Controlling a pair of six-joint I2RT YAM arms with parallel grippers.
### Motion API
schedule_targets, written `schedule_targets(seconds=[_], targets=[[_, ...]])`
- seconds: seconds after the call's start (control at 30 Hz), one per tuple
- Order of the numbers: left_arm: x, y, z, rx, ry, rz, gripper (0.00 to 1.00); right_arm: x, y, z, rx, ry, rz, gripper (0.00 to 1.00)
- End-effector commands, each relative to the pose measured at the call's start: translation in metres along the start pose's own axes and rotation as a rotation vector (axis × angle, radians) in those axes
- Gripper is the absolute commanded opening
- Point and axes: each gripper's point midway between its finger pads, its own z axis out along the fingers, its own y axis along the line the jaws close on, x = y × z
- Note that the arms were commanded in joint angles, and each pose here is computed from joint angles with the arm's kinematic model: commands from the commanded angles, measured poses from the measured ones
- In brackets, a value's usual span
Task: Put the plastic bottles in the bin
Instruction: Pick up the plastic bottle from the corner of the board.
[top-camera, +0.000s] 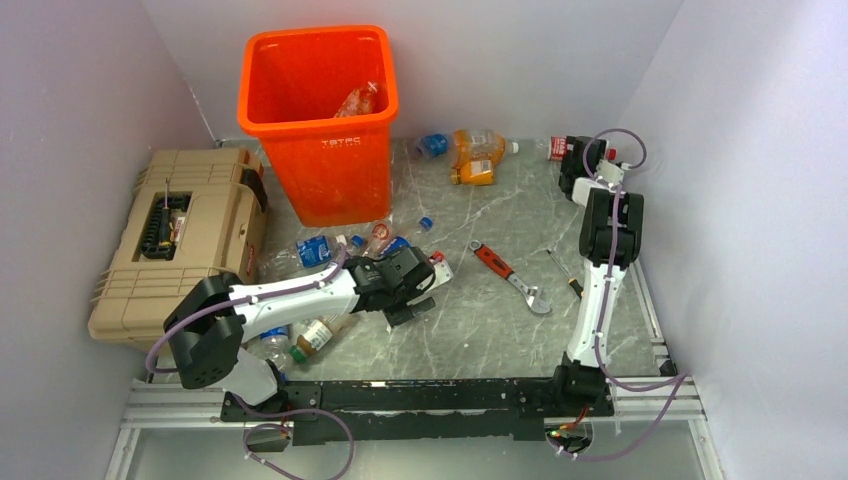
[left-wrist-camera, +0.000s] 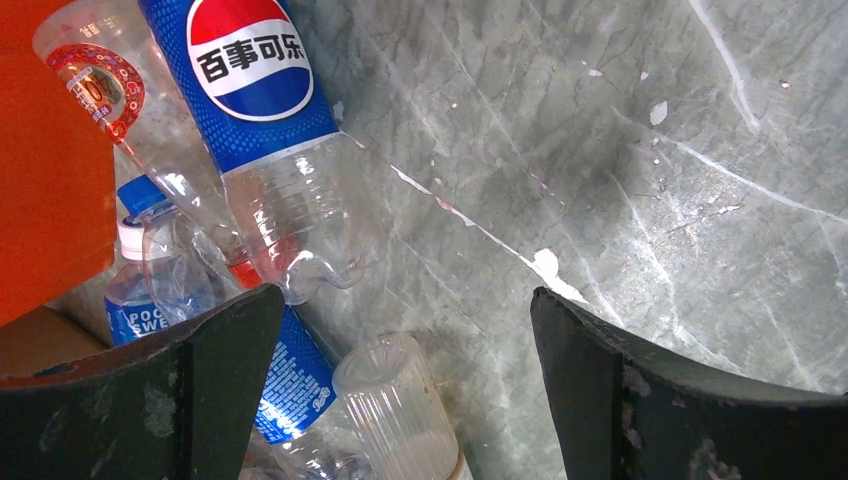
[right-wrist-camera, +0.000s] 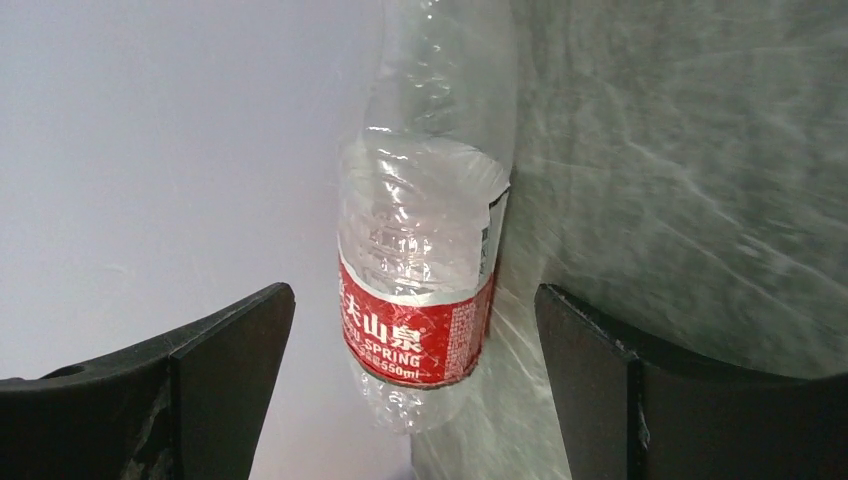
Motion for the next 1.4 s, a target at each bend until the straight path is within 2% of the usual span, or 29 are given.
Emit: schedule_targets(seconds=[0.0, 0.23, 0.4, 0.47, 0.67, 0.83, 1.0, 1.23, 1.37], targets=[[-0.019, 0.004, -0.004, -0.008, -0.048, -0.024, 1.00, 0.001, -0.019, 0.017, 0.071, -0.021, 0.004, 0.94], [-0.019, 0.003, -0.001, -0.005, -0.034, -0.021, 0.99, 0.011, -0.029, 0.037, 0.092, 0.020, -0.033, 0.86], [-0.020, 0.003, -0.002, -0.004, -0.036, -0.024, 0.99, 0.016, -0.044, 0.047, 0.129, 0.064, -0.070, 0.84], [-0.020, 0.004, -0.003, -0.005, -0.040, -0.025, 0.99, 0.017, -0.050, 0.047, 0.126, 0.077, -0.073, 0.75], [-0.022, 0.001, -0.006, 0.015, -0.054, -0.031, 0.99, 0.018, -0.061, 0.048, 0.124, 0.098, -0.081, 0.68], [-0.023, 0.002, -0.008, 0.014, -0.057, -0.035, 1.00, 0.018, -0.054, 0.041, 0.073, 0.105, -0.101, 0.52], [-0.026, 0.002, -0.013, 0.021, -0.073, -0.044, 0.99, 0.013, -0.032, 0.028, 0.005, 0.101, -0.099, 0.39], [-0.032, 0.007, -0.025, 0.017, -0.115, -0.065, 0.98, 0.006, 0.038, -0.013, -0.133, 0.098, -0.120, 0.36], [-0.037, 0.009, -0.035, 0.020, -0.154, -0.091, 0.98, 0.011, 0.099, -0.063, -0.246, 0.106, -0.178, 0.35]])
